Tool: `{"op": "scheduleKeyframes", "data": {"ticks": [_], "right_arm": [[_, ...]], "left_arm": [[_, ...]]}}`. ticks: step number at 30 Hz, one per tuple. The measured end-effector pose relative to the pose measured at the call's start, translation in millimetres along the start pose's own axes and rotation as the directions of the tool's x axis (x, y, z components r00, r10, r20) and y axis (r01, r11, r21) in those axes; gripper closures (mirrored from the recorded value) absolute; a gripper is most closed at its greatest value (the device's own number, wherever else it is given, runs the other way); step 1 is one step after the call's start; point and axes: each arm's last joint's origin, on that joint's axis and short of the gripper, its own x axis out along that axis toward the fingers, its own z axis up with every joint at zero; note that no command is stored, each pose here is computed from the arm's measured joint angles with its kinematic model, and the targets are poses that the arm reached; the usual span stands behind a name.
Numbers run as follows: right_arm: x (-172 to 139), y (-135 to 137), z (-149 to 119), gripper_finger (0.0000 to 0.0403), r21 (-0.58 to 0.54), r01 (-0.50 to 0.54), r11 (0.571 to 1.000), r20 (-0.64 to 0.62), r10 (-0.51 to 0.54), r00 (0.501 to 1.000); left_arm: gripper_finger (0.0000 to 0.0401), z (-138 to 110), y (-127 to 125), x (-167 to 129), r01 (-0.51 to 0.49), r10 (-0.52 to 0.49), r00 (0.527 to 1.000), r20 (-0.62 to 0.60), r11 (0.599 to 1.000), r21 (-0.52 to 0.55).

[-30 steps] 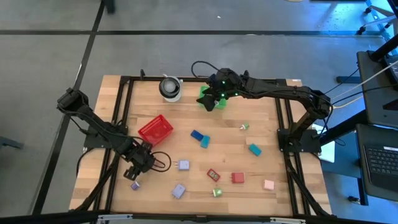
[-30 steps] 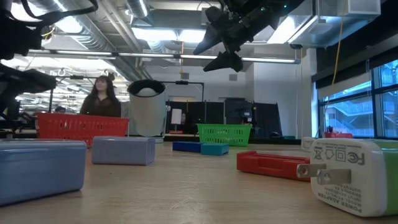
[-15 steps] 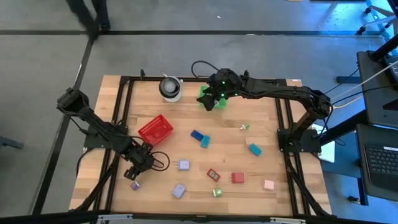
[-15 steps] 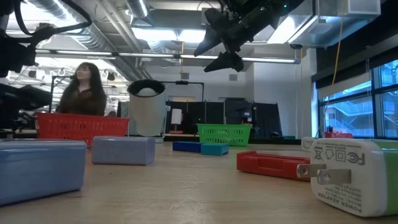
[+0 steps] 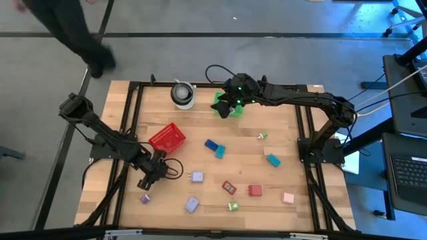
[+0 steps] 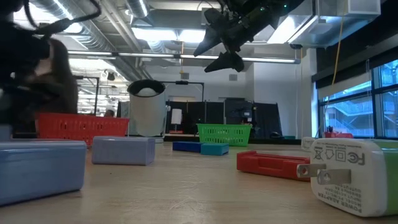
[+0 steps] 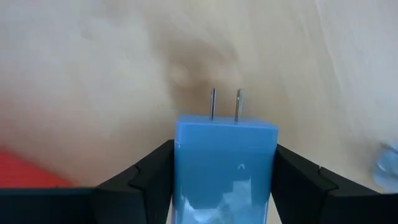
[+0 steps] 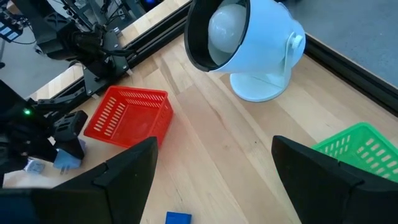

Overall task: Pick & Place Office items
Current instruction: Put the top left light purple charger adapter into the red bin

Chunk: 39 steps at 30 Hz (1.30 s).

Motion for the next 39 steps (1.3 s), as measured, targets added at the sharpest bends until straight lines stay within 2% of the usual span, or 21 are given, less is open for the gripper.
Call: {"op": "scheduleKeyframes", "data": {"ticks": [4, 8, 12, 16, 19, 23, 25, 27, 29, 31, 36, 39], "right_arm": [[0.0, 0.2, -0.1, 0.0084, 0.023, -0.006, 1.0, -0.003, 0.006, 1.0], [0.0, 0.2, -0.1, 0.0085, 0.041, -0.006, 0.999, -0.003, 0.007, 1.0], [0.0, 0.3, -0.1, 0.0085, 0.054, -0.007, 0.999, -0.003, 0.007, 1.0], [0.2, 1.8, -0.8, 0.0085, 0.053, -0.013, 0.999, -0.006, 0.013, 1.0], [0.4, 3.0, -1.4, 0.0085, 0.048, -0.015, 0.999, -0.007, 0.015, 1.0], [0.4, 3.2, -1.4, 0.0085, 0.032, -0.016, 0.999, -0.007, 0.016, 1.0], [0.4, 3.1, -1.4, 0.0085, 0.017, -0.015, 1.0, -0.007, 0.015, 1.0], [0.4, 3.1, -1.4, 0.0085, 0.013, -0.015, 1.0, -0.007, 0.015, 1.0], [0.4, 3.1, -1.4, 0.0085, 0.009, -0.015, 1.0, -0.007, 0.015, 1.0], [0.4, 3.1, -1.4, 0.0085, -0.01, -0.015, 1.0, -0.007, 0.015, 1.0], [0.3, 3.1, -1.3, 0.0085, -0.036, -0.013, 0.999, -0.005, 0.012, 1.0], [0.4, 2.7, -1.2, 0.0085, -0.037, 0.002, 0.999, 0.0, -0.002, 1.0]], "left_arm": [[0.0192, 16.4, 10.2, -15.6, -0.105, 0.104, 0.988, 0.112, 0.994, 0.008], [0.0186, 34.5, 23.3, -34.7, -0.266, 0.253, 0.944, 0.214, 0.963, 0.036], [0.0184, 50.6, 40.0, -53.4, -0.461, 0.438, 0.857, 0.27, 0.887, 0.023], [0.0186, 66.5, 58.7, -73.1, -0.609, 0.615, 0.731, 0.296, 0.783, -0.124], [0.0185, 81.8, 70.7, -88.5, -0.609, 0.676, 0.645, 0.357, 0.737, -0.294], [0.0185, 100.1, 81.2, -106.7, -0.501, 0.701, 0.537, 0.469, 0.712, -0.491], [0.0185, 106.6, 83.9, -114.3, -0.449, 0.71, 0.482, 0.514, 0.704, -0.55], [0.0185, 108.2, 85.2, -117.2, -0.444, 0.732, 0.447, 0.514, 0.68, -0.583], [0.0185, 107.3, 85.2, -117.5, -0.46, 0.761, 0.427, 0.488, 0.648, -0.608], [0.0185, 104.7, 85.5, -115.8, -0.467, 0.783, 0.426, 0.453, 0.619, -0.631], [0.0184, 95.7, 85.6, -107.7, -0.387, 0.786, 0.486, 0.381, 0.585, -0.713], [0.0184, 85.0, 87.5, -101.0, -0.35, 0.792, 0.536, 0.292, 0.523, -0.777]]}}
